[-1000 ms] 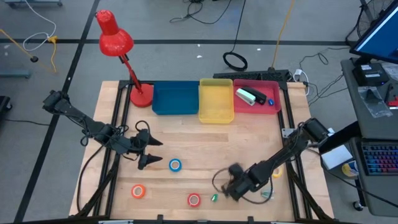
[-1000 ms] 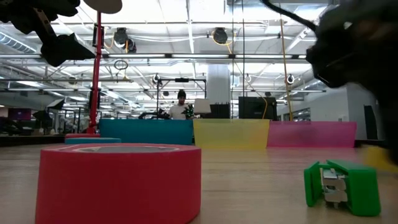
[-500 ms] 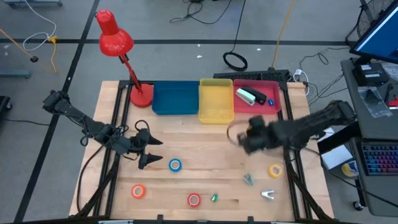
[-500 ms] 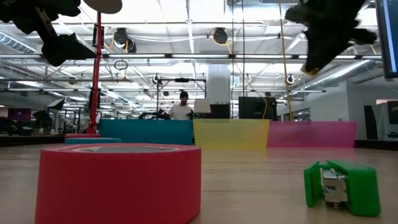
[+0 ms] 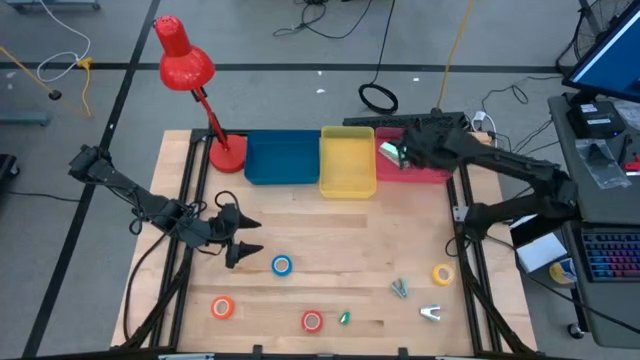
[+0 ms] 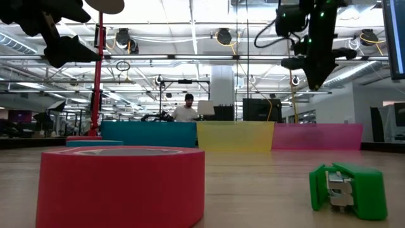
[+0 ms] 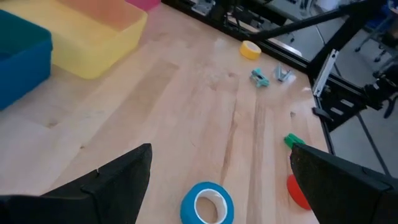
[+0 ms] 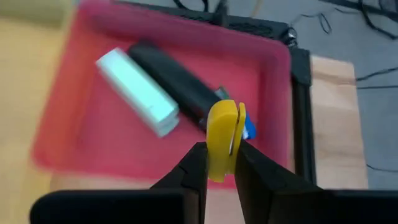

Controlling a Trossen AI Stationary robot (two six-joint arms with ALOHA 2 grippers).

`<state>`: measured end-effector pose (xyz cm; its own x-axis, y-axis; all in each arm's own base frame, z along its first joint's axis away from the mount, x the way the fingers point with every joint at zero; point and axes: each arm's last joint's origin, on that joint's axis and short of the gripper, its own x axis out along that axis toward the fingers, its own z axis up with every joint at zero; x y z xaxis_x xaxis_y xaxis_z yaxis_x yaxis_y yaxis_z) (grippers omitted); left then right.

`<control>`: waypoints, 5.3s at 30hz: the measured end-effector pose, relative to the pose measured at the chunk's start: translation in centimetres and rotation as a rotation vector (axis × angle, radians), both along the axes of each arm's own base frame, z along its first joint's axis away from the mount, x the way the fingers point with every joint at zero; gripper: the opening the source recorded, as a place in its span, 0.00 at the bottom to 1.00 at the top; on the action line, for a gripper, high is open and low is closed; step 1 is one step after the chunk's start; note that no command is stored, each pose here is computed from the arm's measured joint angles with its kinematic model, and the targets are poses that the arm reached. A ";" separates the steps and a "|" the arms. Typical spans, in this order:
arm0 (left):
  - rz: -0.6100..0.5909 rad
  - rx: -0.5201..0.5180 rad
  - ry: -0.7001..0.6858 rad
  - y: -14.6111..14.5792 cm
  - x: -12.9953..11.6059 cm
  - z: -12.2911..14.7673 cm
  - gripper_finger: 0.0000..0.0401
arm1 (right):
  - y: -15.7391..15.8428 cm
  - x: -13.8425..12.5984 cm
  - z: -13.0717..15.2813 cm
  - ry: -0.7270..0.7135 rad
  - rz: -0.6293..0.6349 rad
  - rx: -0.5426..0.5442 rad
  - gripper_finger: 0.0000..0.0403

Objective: Pick and place Stapler, Stapler remover, tape
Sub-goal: Put the yellow stapler into the pink bin, then put the green stapler into the pink bin

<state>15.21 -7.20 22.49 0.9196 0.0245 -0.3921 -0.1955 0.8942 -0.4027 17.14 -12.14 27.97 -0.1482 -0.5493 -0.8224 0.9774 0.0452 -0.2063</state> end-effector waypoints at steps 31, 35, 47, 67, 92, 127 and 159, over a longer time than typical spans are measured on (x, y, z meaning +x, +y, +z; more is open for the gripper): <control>0.065 -0.008 0.006 0.5 0.1 -0.1 0.94 | -7.9 -2.6 -9.8 0.065 -0.317 0.278 0.14; 0.065 -0.005 0.014 0.6 0.1 -0.2 0.94 | -8.1 -2.7 -9.9 0.029 -0.308 0.314 0.18; 0.042 -0.036 0.021 0.5 0.1 -0.2 0.94 | -8.1 -2.7 -9.8 0.064 -0.227 0.334 0.31; 0.053 -0.175 -0.151 0.1 0.7 1.5 0.94 | 1.1 -0.4 -1.3 -0.274 0.176 0.105 0.25; -0.095 -0.144 -0.108 -0.3 0.6 1.3 0.94 | 24.6 11.3 0.5 -0.903 1.513 -0.063 0.20; -0.077 -0.120 -0.008 -0.1 0.3 0.3 0.94 | 33.2 18.7 -9.3 -0.236 2.336 0.303 0.11; -0.088 -0.091 -0.009 -0.1 0.3 0.3 0.94 | 32.1 17.9 -12.3 -0.196 2.352 0.232 0.49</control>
